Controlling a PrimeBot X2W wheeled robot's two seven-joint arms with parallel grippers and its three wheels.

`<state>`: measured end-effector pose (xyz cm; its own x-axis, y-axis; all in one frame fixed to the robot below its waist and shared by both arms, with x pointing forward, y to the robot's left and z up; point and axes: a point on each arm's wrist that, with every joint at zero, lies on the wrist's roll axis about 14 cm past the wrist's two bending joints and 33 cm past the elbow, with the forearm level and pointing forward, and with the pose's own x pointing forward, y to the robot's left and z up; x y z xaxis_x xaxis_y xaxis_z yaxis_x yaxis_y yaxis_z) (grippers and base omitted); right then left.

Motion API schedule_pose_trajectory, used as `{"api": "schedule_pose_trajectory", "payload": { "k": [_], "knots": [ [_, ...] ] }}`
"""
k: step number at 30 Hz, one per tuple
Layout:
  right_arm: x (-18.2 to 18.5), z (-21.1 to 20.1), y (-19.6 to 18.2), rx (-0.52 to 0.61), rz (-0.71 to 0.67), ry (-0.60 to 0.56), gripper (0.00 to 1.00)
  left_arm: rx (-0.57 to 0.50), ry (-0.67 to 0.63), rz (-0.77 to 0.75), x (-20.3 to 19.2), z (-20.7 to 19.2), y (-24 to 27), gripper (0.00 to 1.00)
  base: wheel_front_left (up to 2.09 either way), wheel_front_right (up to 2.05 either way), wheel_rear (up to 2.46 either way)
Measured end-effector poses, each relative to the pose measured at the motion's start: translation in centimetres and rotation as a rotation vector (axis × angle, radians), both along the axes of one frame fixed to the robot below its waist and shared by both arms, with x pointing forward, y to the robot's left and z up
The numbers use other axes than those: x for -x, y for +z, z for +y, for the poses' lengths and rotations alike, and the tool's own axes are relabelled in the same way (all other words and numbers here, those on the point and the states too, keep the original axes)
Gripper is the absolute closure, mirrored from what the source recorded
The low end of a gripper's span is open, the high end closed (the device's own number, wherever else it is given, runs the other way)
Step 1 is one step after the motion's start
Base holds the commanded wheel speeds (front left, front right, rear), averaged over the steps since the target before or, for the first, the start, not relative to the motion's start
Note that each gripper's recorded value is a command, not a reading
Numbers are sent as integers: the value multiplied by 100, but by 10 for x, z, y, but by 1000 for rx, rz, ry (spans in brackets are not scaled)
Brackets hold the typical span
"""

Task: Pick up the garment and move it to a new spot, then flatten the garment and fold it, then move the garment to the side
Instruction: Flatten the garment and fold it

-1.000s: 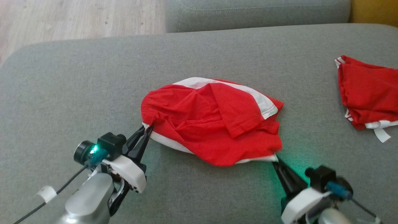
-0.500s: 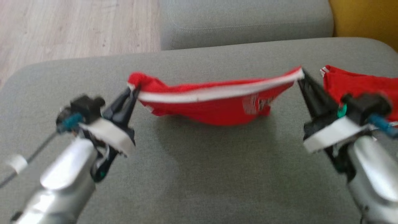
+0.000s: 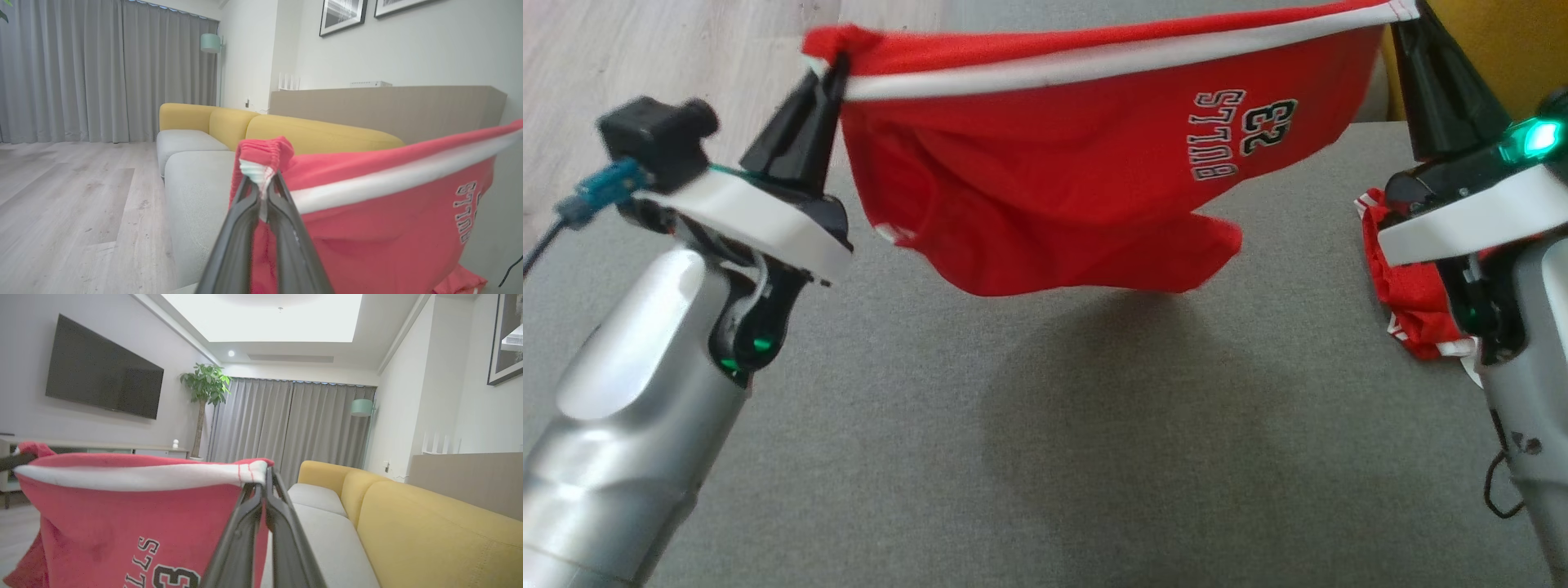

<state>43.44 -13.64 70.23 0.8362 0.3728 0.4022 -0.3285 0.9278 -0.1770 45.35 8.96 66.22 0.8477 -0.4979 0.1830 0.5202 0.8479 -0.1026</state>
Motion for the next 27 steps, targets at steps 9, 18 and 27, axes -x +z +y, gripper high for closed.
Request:
{"api": "schedule_pose_trajectory", "payload": {
  "k": [9,18,27],
  "knots": [
    [-10,-12,-33,54,105,-93,100,34,-11,79,2,-3,-24,100,0,0,0],
    [-83,3,-39,131,176,-73,100,10,18,212,-74,7,-39,100,0,0,0],
    [-202,-10,-17,200,76,-158,100,20,134,33,-198,23,6,100,0,0,0]
  ]
}}
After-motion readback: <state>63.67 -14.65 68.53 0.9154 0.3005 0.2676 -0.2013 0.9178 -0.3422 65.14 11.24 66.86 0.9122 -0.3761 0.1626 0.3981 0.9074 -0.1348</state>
